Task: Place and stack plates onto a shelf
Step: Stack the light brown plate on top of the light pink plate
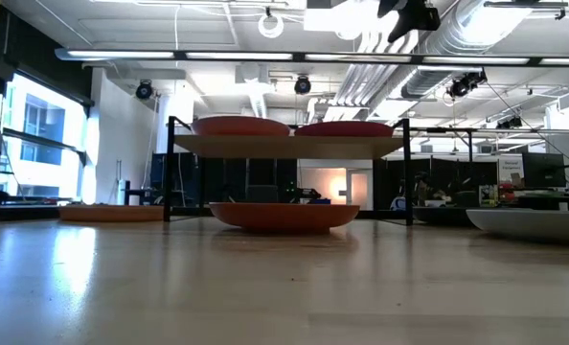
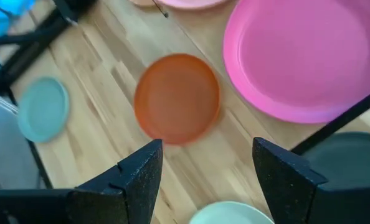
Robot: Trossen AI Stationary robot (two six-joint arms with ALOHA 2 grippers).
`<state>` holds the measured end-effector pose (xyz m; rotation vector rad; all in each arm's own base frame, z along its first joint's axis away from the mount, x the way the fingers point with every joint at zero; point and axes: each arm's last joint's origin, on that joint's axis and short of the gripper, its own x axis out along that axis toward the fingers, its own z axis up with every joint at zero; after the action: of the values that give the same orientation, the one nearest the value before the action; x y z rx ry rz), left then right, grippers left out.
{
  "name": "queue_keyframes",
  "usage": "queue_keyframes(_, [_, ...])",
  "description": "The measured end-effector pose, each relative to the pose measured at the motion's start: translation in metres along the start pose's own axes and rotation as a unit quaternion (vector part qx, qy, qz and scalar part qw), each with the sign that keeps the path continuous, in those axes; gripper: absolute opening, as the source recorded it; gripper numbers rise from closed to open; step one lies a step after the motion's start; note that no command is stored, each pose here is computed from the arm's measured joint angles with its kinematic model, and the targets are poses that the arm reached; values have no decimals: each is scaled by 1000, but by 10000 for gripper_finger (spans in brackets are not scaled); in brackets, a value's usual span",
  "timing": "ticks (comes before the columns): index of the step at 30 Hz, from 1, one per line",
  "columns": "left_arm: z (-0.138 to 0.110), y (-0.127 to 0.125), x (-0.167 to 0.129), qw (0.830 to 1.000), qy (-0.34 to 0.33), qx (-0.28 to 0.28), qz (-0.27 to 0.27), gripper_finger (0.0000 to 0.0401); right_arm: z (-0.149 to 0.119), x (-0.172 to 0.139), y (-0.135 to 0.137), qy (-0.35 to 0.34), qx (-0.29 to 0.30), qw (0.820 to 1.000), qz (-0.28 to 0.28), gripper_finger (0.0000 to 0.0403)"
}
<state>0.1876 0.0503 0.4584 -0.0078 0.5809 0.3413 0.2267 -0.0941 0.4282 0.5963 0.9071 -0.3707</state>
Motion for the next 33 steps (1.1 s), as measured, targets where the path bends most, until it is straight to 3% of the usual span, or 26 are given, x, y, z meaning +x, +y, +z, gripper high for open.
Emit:
queue_keyframes(5, [-6, -1, -57, 985, -170, -34, -2, 138, -14, -8, 15, -4, -35, 999, -3, 229])
queue_keyframes(10, [-34, -3, -72, 968, -244, -63, -18, 131, -45, -6, 10, 3, -27, 1000, 3, 229])
queue_keyframes(13, [-53, -6, -62, 963, -256, -79, -28, 131, -66, 0, 3, -24, 4, 999, 21, 229])
queue_keyframes(17, [-71, -12, -44, 950, -293, -93, -46, 131, -89, 11, 0, -93, 16, 992, 87, 229])
queue_keyframes(24, [-93, -24, -10, 938, -324, -101, -66, 131, -106, 28, 3, -231, -20, 953, 194, 229])
queue_keyframes(29, [-109, -30, 10, 941, -303, -125, -81, 131, -114, 50, 2, -230, -28, 952, 200, 229])
queue_keyframes(33, [-113, -32, 15, 943, -290, -136, -87, 131, -118, 62, 1, -203, 0, 958, 202, 229])
